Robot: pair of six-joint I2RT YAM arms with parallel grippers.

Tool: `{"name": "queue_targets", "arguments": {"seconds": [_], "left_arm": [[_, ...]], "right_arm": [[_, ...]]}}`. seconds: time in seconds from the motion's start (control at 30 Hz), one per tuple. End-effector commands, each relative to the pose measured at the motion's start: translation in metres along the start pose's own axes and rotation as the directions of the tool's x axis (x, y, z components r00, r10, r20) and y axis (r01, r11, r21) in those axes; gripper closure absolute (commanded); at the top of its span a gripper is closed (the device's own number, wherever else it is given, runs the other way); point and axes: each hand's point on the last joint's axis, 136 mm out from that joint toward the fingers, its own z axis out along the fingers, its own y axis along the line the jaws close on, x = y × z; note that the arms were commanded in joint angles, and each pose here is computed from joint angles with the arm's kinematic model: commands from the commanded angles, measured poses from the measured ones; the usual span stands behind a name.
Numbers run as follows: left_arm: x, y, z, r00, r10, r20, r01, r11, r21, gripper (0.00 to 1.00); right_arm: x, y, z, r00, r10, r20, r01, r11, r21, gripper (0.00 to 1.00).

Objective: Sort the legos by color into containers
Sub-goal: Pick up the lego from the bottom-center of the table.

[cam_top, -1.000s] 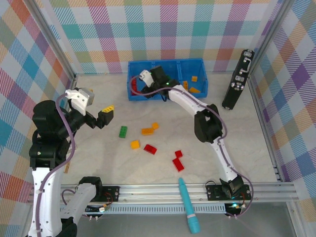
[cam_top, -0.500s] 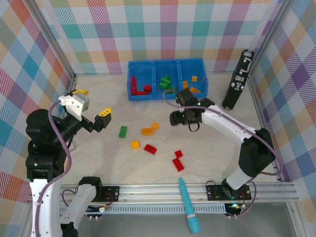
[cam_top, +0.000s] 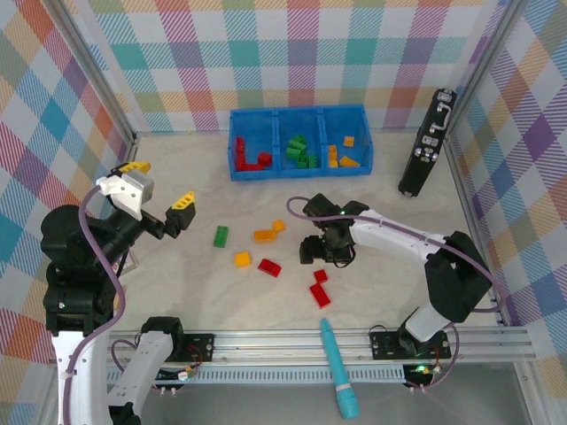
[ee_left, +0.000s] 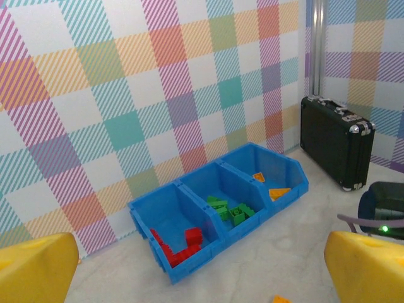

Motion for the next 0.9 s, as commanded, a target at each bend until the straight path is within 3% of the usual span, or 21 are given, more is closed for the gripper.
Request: {"name": "queue_targets", "arguments": {"seconds": [0.0,0.17,0.47,0.53,0.7,0.8,0.87], "left_arm": [[-0.005,0.015,0.003,0.999,-0.007,0.035,0.01,0.998,-0.067,0.0],[-0.004,0.015,0.023,0.997,-0.074,-0.008,0.074,0.997,-0.001,0.0],[-0.007,0.027,0.038,0.986,-0.15,-0.074,0.15,0.989,-0.016,0.0],[-0.012,0.029,0.036,0.985,-0.164,-0.049,0.163,0.986,-0.027,0.0],[-0.011,0.069,0.024,0.951,-0.28,0.134,0.306,0.916,-0.259,0.0],[0.004,0.077,0.014,0.897,-0.407,0.174,0.442,0.838,-0.321,0.0],[-0.006,0.073,0.014,0.901,-0.376,0.216,0.427,0.859,-0.283,0.0]], "right_arm": [[0.023,-0.007,0.016,0.997,-0.013,-0.078,0.018,0.998,0.057,0.21],[0.028,-0.007,0.032,0.995,-0.045,-0.085,0.051,0.996,0.071,0.24],[0.021,-0.013,0.05,0.993,-0.085,-0.081,0.095,0.988,0.118,0.47],[0.023,-0.015,0.054,0.991,-0.091,-0.096,0.103,0.987,0.125,0.55],[0.022,-0.017,0.051,0.984,-0.146,-0.1,0.158,0.978,0.132,0.66],[-0.005,-0.014,0.022,0.96,-0.273,-0.057,0.279,0.943,0.18,0.69],[-0.039,-0.003,-0.009,0.939,-0.343,0.027,0.333,0.925,0.182,0.7]]}}
